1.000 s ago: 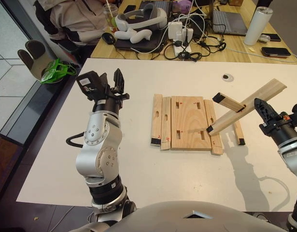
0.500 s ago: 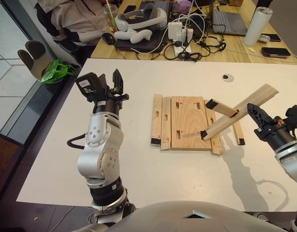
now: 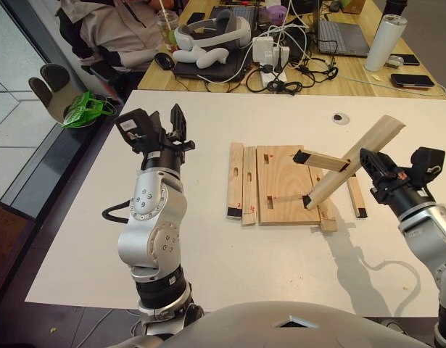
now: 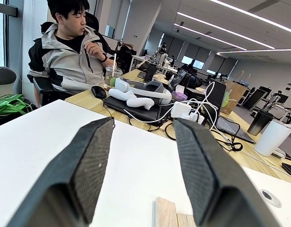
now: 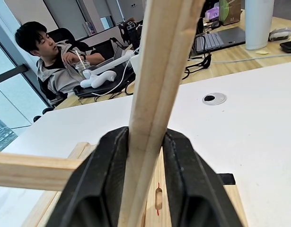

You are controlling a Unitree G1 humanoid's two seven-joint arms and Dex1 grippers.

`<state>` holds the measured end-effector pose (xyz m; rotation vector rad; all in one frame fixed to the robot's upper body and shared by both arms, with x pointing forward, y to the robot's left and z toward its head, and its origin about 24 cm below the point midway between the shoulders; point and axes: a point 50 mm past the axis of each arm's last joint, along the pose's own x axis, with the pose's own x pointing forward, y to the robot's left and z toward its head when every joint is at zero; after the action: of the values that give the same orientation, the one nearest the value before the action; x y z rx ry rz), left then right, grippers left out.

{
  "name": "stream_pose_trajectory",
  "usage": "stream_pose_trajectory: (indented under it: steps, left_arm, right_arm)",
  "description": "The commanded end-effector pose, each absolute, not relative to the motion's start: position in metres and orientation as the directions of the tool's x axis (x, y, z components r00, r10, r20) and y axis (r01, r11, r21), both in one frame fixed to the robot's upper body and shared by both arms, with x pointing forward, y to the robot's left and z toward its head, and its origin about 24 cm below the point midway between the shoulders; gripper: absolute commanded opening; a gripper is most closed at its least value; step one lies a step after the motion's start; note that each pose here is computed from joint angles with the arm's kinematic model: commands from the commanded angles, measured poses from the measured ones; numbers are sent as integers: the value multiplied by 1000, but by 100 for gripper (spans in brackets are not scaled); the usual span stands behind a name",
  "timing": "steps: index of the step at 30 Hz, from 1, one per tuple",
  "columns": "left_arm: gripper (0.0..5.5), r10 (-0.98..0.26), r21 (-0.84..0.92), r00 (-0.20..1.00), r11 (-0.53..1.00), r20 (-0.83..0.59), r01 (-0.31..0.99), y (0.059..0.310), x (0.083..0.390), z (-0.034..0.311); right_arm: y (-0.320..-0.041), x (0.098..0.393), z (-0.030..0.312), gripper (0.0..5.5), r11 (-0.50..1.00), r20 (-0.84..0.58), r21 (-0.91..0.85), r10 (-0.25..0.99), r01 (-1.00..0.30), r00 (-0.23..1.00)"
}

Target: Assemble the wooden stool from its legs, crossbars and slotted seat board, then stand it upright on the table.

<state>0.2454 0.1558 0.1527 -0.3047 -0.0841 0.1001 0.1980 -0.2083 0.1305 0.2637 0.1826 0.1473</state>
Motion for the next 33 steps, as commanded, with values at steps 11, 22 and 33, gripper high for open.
stream_pose_trajectory:
  steps: [11, 22, 33]
  left_arm:
    - [231, 182, -313, 976, 940, 117, -137, 155, 245, 158]
    - [231, 230, -315, 960, 933, 159, -172, 148, 241, 159]
    - [231, 236, -302, 954, 937, 186, -173, 148, 243, 165]
  right_arm:
    - [-251, 152, 95, 100, 977, -329, 62, 212, -203, 920]
    - [-291, 149, 90, 100, 972, -393, 103, 237, -213, 889]
    - [-248, 190, 86, 100, 963, -298, 133, 266, -236, 917]
